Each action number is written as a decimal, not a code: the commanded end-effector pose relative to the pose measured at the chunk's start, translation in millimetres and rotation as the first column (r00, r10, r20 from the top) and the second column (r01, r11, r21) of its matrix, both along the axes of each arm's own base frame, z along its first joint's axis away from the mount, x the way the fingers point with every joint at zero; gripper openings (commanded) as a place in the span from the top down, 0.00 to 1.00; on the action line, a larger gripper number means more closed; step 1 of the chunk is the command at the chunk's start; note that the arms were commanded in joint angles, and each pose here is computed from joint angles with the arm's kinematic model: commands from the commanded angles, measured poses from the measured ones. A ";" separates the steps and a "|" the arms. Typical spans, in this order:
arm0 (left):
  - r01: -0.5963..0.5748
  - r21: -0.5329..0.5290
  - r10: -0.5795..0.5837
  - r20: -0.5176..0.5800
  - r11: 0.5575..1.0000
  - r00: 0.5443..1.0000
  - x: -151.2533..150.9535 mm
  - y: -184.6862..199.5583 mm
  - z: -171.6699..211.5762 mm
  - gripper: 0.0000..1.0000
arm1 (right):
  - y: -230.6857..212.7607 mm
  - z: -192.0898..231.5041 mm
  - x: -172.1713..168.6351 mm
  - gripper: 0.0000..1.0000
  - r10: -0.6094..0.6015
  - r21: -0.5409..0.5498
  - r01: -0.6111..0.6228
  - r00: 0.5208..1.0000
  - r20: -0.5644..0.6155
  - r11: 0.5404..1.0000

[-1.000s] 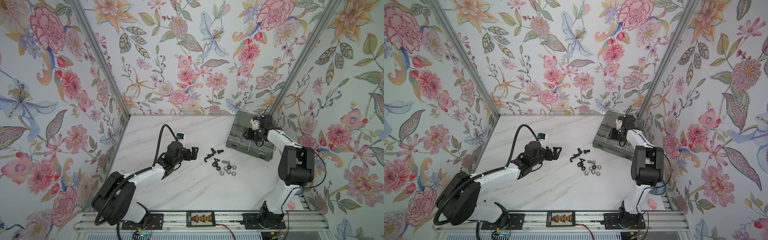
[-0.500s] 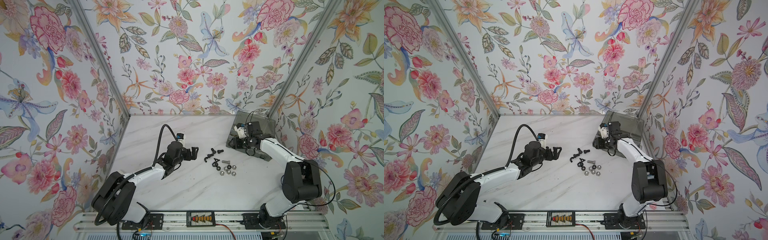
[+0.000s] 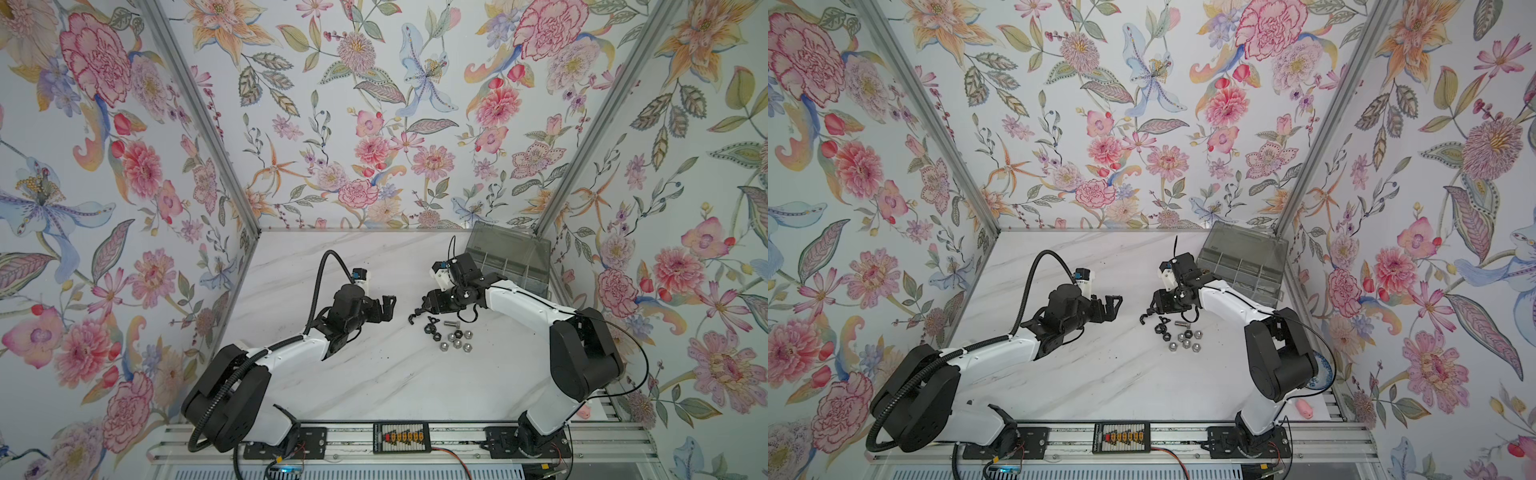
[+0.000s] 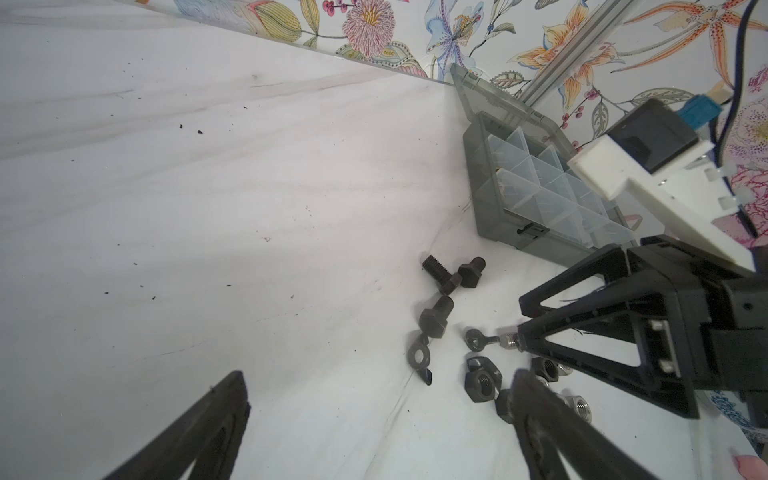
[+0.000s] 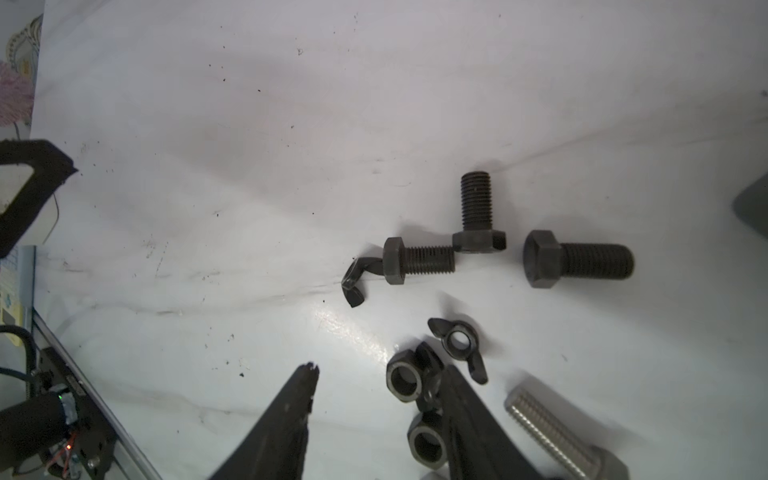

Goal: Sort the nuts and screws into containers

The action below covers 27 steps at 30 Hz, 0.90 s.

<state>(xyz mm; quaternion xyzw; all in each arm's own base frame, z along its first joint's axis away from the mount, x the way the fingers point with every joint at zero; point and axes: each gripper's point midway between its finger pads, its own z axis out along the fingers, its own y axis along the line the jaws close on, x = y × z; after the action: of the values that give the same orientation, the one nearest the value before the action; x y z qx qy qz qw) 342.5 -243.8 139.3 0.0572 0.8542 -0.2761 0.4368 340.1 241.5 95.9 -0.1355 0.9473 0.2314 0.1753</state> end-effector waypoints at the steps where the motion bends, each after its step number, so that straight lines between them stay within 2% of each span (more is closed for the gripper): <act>1: -0.012 0.012 0.012 0.008 1.000 1.000 -5.5 4.5 -0.4 0.01 | 2.9 5.4 9.9 0.46 -0.135 -0.022 0.135 0.991 0.004 0.991; 7: -0.022 0.024 0.021 0.013 0.999 1.000 -8.7 11.1 -3.0 0.01 | 15.6 2.7 5.0 0.44 -0.243 -0.035 0.242 0.970 -0.017 0.970; 12: -0.014 -0.006 0.014 0.026 1.000 1.000 -11.1 12.9 -0.7 0.01 | 28.2 -6.6 3.7 0.44 -0.300 -0.046 0.298 0.953 -0.044 0.953; 20: -0.030 0.009 0.030 0.015 1.000 0.999 -13.6 26.4 -8.3 0.01 | 35.3 -27.8 10.3 0.44 -0.338 -0.066 0.333 0.938 -0.081 0.940; 27: -0.035 0.007 0.035 0.013 0.999 0.999 -15.0 32.0 -12.3 0.01 | 53.5 -40.3 3.3 0.44 -0.313 -0.057 0.308 0.942 -0.119 0.950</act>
<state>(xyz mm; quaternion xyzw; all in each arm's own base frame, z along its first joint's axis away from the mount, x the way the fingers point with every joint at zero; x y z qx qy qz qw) 326.7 -212.8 119.5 0.0393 0.8622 -0.2573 0.4345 336.0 285.2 52.9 0.0177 0.9732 0.1799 0.1420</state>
